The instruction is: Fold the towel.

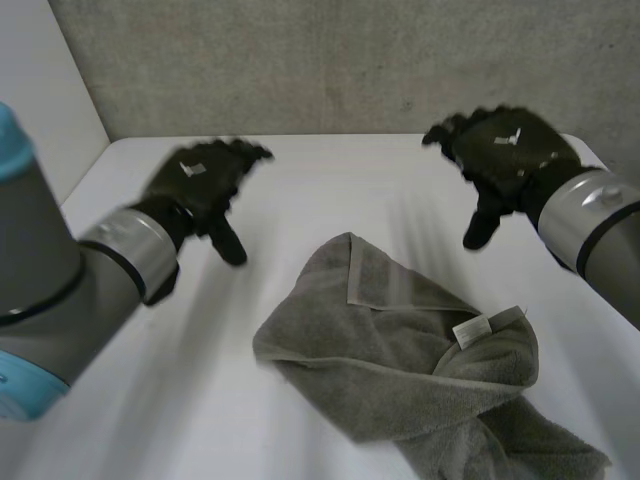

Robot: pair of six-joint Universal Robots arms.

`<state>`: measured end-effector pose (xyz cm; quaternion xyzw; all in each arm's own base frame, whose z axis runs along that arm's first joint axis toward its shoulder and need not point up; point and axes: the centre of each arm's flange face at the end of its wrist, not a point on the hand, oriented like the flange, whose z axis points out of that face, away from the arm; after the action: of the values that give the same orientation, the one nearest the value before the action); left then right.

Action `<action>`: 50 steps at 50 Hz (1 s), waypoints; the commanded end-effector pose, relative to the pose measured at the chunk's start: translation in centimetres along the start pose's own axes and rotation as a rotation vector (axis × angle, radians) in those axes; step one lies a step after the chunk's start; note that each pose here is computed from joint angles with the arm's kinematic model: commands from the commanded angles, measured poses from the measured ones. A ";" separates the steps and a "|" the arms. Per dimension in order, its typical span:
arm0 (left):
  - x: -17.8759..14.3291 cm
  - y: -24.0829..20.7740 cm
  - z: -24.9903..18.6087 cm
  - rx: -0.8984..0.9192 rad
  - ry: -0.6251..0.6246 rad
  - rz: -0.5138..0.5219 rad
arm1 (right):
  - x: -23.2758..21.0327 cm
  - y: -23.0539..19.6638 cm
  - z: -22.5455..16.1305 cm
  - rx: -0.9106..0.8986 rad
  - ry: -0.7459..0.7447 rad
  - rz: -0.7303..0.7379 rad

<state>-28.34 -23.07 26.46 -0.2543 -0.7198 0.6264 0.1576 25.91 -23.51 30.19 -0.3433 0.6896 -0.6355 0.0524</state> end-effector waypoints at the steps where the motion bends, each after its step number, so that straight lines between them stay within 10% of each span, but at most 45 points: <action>1: 1.8 5.0 -0.2 -0.219 0.090 0.062 | -1.6 2.4 -2.1 -0.221 -0.119 0.021; 17: 3.7 12.9 0.5 -0.200 0.142 0.069 | -6.5 10.9 -4.1 -0.498 -0.298 0.143; 50: 4.8 14.8 3.3 -0.198 0.185 0.082 | -4.8 10.1 -1.1 -0.305 -0.155 0.030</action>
<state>-31.20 -21.01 10.87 -0.3572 -0.7532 0.5240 0.1748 24.74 -20.14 19.31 -0.3647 0.7889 -0.4896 0.0704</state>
